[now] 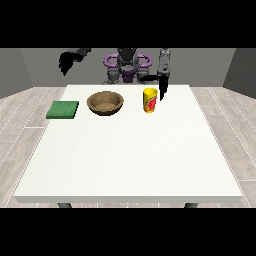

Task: Pick the cup and pour the ball into the bowl, then pick the bowl and place it on the pad

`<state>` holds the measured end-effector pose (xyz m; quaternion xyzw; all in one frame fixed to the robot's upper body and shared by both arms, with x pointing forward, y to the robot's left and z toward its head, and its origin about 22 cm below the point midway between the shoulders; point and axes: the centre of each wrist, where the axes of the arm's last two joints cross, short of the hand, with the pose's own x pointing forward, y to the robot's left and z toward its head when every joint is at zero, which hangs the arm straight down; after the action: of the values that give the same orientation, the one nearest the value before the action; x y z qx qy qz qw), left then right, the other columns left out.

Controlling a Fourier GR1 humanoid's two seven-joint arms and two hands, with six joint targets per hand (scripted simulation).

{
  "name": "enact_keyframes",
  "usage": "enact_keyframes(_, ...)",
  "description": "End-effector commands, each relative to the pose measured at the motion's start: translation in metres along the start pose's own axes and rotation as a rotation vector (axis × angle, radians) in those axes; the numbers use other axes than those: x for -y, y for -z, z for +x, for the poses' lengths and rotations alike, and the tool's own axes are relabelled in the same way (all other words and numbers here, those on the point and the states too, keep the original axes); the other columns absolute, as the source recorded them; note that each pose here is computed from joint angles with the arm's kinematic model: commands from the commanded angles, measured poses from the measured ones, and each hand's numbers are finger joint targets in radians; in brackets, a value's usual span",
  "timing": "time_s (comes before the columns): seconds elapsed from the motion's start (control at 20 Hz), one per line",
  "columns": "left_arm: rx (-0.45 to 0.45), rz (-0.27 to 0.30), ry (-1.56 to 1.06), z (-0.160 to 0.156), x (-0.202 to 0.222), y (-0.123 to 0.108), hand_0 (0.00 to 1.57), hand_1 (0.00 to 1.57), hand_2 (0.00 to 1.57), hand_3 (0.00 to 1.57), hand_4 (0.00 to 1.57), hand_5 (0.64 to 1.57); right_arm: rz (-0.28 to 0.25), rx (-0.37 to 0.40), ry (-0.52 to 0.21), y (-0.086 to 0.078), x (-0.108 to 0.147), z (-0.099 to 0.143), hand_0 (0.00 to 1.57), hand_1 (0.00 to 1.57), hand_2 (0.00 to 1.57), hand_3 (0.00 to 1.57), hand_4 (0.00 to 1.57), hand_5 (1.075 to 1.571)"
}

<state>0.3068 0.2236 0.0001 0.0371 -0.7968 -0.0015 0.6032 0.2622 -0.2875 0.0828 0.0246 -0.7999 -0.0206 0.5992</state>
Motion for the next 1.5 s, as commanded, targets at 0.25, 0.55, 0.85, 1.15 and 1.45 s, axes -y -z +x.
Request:
enact_keyframes(0.25,-0.023,0.037,0.007,-0.062,0.006,-0.015,0.00,0.00,0.00,0.00,0.20,1.429,0.025,-0.022,-0.003,-0.001,0.012,-0.010,0.00,0.00,0.00,0.00,0.67,1.562)
enact_keyframes(0.55,-0.022,0.008,-0.008,-0.077,0.005,-0.008,0.00,0.00,0.00,0.00,0.36,1.464,-0.003,-0.003,-0.020,0.009,0.022,-0.017,0.00,0.00,0.00,0.00,0.67,1.564)
enact_keyframes(0.85,-0.017,0.108,0.209,-0.084,-0.026,-0.003,1.23,1.23,1.57,1.57,1.34,1.481,0.088,0.029,0.005,0.014,0.038,0.019,0.00,0.00,0.00,0.14,0.65,1.569)
enact_keyframes(1.15,-0.072,0.124,0.235,-0.087,-0.011,0.000,1.29,1.29,1.57,1.57,1.39,1.447,0.046,-0.007,0.000,0.010,0.077,0.027,0.00,0.00,0.00,0.15,0.63,1.565)
enact_keyframes(1.45,-0.097,0.021,0.488,-0.069,0.042,0.016,1.29,1.29,1.57,1.57,1.41,1.446,-0.021,-0.184,0.012,0.004,0.110,0.003,0.00,0.00,0.00,0.33,0.64,1.565)
